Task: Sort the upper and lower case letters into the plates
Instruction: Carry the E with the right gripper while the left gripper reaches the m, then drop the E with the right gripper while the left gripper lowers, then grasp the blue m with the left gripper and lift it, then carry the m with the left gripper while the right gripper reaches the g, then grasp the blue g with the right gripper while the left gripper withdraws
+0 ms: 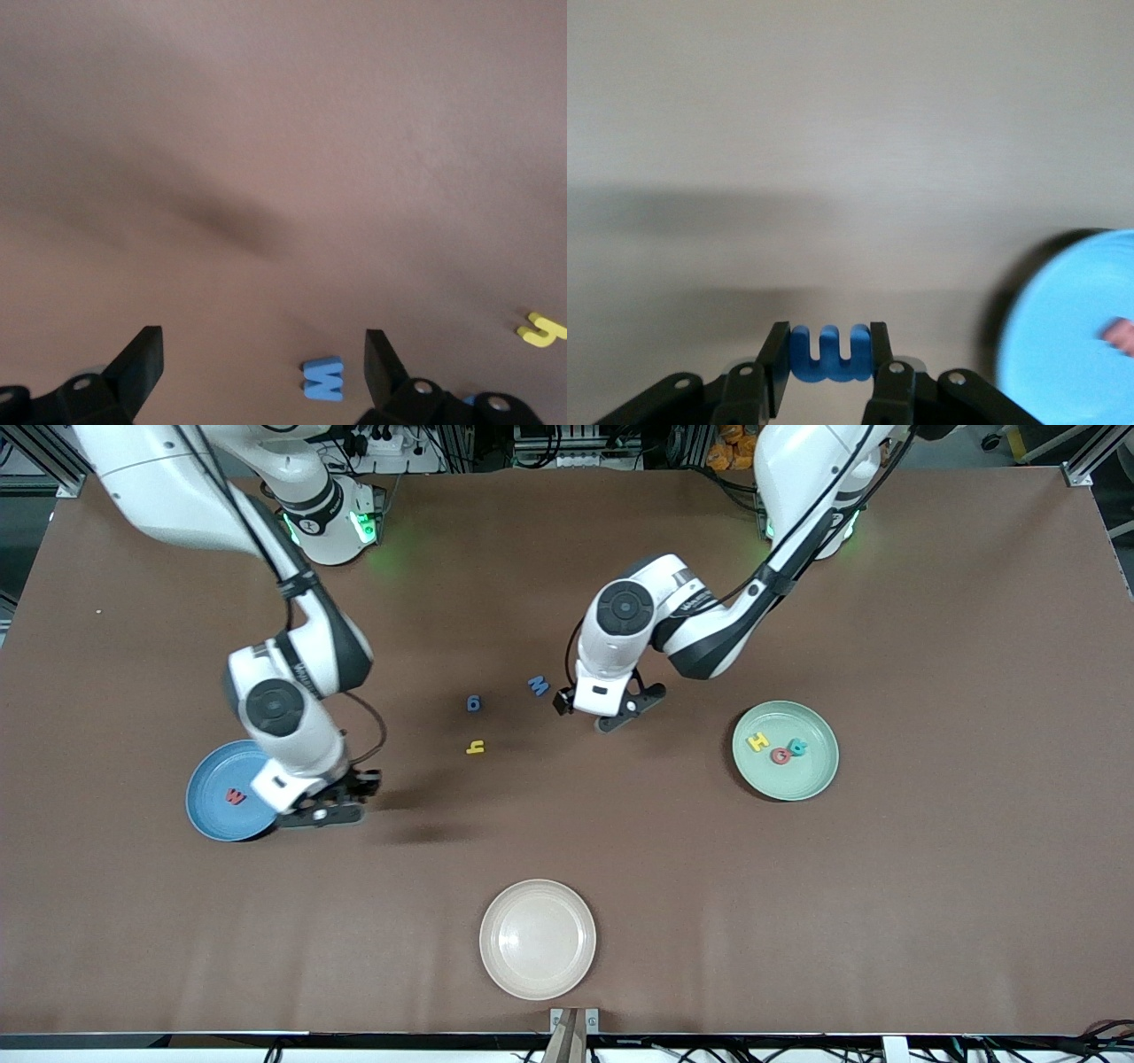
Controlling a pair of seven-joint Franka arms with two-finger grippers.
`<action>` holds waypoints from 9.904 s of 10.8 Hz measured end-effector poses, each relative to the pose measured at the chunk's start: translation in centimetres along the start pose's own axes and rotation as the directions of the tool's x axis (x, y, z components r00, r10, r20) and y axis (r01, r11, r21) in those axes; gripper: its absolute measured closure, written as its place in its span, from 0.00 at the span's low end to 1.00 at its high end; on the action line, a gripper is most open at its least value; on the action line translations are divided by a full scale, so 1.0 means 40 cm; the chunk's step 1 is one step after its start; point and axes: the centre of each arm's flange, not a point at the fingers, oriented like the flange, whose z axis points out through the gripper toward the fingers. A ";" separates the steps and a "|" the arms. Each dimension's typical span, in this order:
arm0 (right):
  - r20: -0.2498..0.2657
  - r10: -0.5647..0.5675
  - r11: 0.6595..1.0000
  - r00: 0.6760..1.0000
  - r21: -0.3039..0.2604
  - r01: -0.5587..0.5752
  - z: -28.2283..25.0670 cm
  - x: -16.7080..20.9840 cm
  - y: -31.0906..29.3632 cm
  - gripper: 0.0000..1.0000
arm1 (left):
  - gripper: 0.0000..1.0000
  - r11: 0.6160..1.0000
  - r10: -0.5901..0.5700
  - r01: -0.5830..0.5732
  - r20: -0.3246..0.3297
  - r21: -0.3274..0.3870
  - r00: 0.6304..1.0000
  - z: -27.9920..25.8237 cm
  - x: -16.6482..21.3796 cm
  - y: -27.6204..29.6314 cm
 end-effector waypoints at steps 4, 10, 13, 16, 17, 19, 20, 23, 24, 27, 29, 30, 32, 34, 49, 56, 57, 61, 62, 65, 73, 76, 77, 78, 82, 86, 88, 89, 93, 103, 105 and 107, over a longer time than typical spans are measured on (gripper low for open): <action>0.043 0.103 0.994 0.994 -0.043 -0.101 0.056 0.002 0.225 0.60 | 0.00 1.000 -0.014 0.017 -0.106 0.026 0.994 0.085 -0.081 0.013; 0.145 0.048 0.995 0.988 -0.092 -0.035 0.083 -0.024 0.358 0.25 | 0.00 0.995 -0.100 0.098 -0.096 -0.029 0.990 0.109 -0.156 0.050; 0.173 0.058 0.993 0.983 -0.115 -0.038 0.026 0.001 0.368 0.00 | 0.00 0.994 -0.103 0.101 -0.077 -0.030 0.992 0.143 -0.216 0.078; 0.164 0.046 0.993 0.985 -0.112 -0.027 0.018 0.007 0.348 0.00 | 0.00 0.994 -0.105 0.105 -0.066 0.005 0.992 0.214 -0.238 0.072; 0.158 0.043 0.994 0.986 -0.109 -0.026 0.016 0.009 0.343 0.00 | 0.00 0.993 -0.115 0.116 -0.064 0.004 0.991 0.221 -0.241 0.076; 0.149 0.047 0.995 0.988 -0.095 -0.033 0.014 0.012 0.336 0.00 | 0.00 0.992 -0.127 0.127 -0.062 -0.005 0.990 0.222 -0.246 0.089; 0.149 0.047 0.996 0.988 -0.088 -0.034 0.013 0.013 0.326 0.00 | 0.00 0.992 -0.126 0.126 -0.072 -0.006 0.989 0.231 -0.245 0.093; 0.136 0.033 0.997 0.990 -0.078 -0.023 0.012 0.018 0.298 0.00 | 0.00 0.991 -0.131 0.133 -0.099 0.008 0.986 0.279 -0.232 0.090; 0.131 0.032 0.997 0.991 -0.077 -0.022 0.013 0.019 0.296 0.00 | 0.00 0.991 -0.132 0.133 -0.099 0.008 0.986 0.283 -0.231 0.091; 0.136 0.050 0.998 0.990 -0.038 -0.045 0.010 0.019 0.274 0.00 | 0.41 0.991 -0.134 0.135 -0.099 -0.001 0.986 0.273 -0.228 0.099; 0.140 0.055 0.998 0.989 0.001 -0.055 0.003 0.019 0.226 0.00 | 0.48 0.991 -0.135 0.135 -0.099 -0.002 0.986 0.270 -0.228 0.101; 0.140 0.051 0.998 0.989 0.013 -0.054 -0.001 0.019 0.204 0.00 | 0.48 0.991 -0.135 0.135 -0.100 -0.002 0.986 0.270 -0.228 0.101; 0.139 0.048 0.998 0.989 0.024 -0.052 -0.006 0.018 0.175 0.00 | 0.48 0.991 -0.135 0.135 -0.100 -0.002 0.986 0.271 -0.227 0.101; 0.138 0.059 0.998 0.989 0.027 -0.064 -0.010 0.017 0.156 0.00 | 0.65 0.991 -0.135 0.135 -0.101 -0.003 0.986 0.266 -0.228 0.103; 0.139 0.174 0.982 0.975 0.050 -0.182 -0.041 -0.005 -0.048 0.00 | 0.65 0.996 -0.039 0.045 -0.081 0.071 0.996 0.156 -0.031 0.088; 0.145 0.238 0.963 0.960 0.093 -0.253 -0.051 -0.058 -0.280 0.00 | 0.65 0.932 0.302 -0.283 -0.054 0.227 0.952 0.025 0.266 -0.188; 0.139 0.227 0.966 0.964 0.098 -0.241 -0.054 -0.070 -0.318 0.00 | 0.65 0.911 0.349 -0.327 -0.045 0.252 0.936 0.009 0.309 -0.246; 0.146 0.151 0.978 0.978 0.124 -0.169 -0.047 -0.138 -0.457 0.00 | 0.65 0.810 0.524 -0.505 0.019 0.298 0.852 -0.034 0.449 -0.426; 0.149 0.129 0.979 0.980 0.136 -0.150 -0.040 -0.166 -0.487 0.00 | 0.65 0.784 0.569 -0.550 0.022 0.287 0.822 -0.040 0.479 -0.463; 0.149 0.058 0.982 0.987 0.171 -0.084 -0.021 -0.276 -0.570 0.00 | 0.65 0.711 0.676 -0.655 0.010 0.254 0.737 -0.050 0.573 -0.575; 0.155 0.059 0.980 0.986 0.177 -0.087 0.058 -0.477 -0.569 0.00 | 0.32 0.681 0.716 -0.693 -0.020 0.236 0.698 -0.044 0.588 -0.601; 0.141 0.081 0.975 0.987 0.196 -0.108 0.074 -0.483 -0.570 0.00 | 0.00 0.677 0.721 -0.698 -0.019 0.236 0.693 -0.042 0.580 -0.596; 0.140 0.084 0.973 0.987 0.200 -0.111 0.084 -0.486 -0.569 0.00 | 0.00 0.676 0.721 -0.698 -0.020 0.235 0.692 -0.042 0.579 -0.594; 0.143 0.086 0.973 0.986 0.199 -0.113 0.092 -0.488 -0.567 0.00 | 0.00 0.682 0.717 -0.693 -0.028 0.233 0.697 -0.046 0.579 -0.592; 0.154 0.112 0.972 0.982 0.187 -0.140 0.105 -0.488 -0.554 0.00 | 0.00 0.759 0.648 -0.624 -0.121 0.184 0.752 -0.185 0.572 -0.554; 0.163 0.156 0.966 0.974 0.179 -0.185 0.106 -0.489 -0.553 0.00 | 0.00 0.791 0.603 -0.567 -0.139 0.231 0.785 -0.528 0.587 -0.518; 0.163 0.159 0.966 0.974 0.179 -0.188 0.106 -0.489 -0.553 0.00 | 0.00 0.786 0.613 -0.583 -0.141 0.206 0.777 -0.726 0.619 -0.526; 0.162 0.158 0.966 0.974 0.178 -0.186 0.107 -0.489 -0.553 0.00 | 0.00 0.779 0.624 -0.592 -0.163 0.204 0.764 -0.803 0.648 -0.549; 0.134 0.111 0.977 0.985 0.166 -0.133 0.108 -0.492 -0.555 0.00 | 0.00 0.807 0.590 -0.556 -0.247 0.200 0.769 -0.968 0.726 -0.645; 0.122 0.107 0.977 0.987 0.169 -0.127 0.097 -0.488 -0.554 0.63 | 0.00 0.875 0.482 -0.482 -0.169 0.045 0.860 -1.102 0.734 -0.762; 0.120 0.106 0.978 0.987 0.169 -0.126 0.097 -0.487 -0.554 0.73 | 0.00 0.879 0.476 -0.475 -0.159 0.047 0.865 -1.112 0.734 -0.774; 0.109 0.120 0.975 0.987 0.176 -0.138 0.093 -0.473 -0.544 0.73 | 0.00 0.878 0.477 -0.475 -0.149 0.052 0.866 -1.110 0.730 -0.775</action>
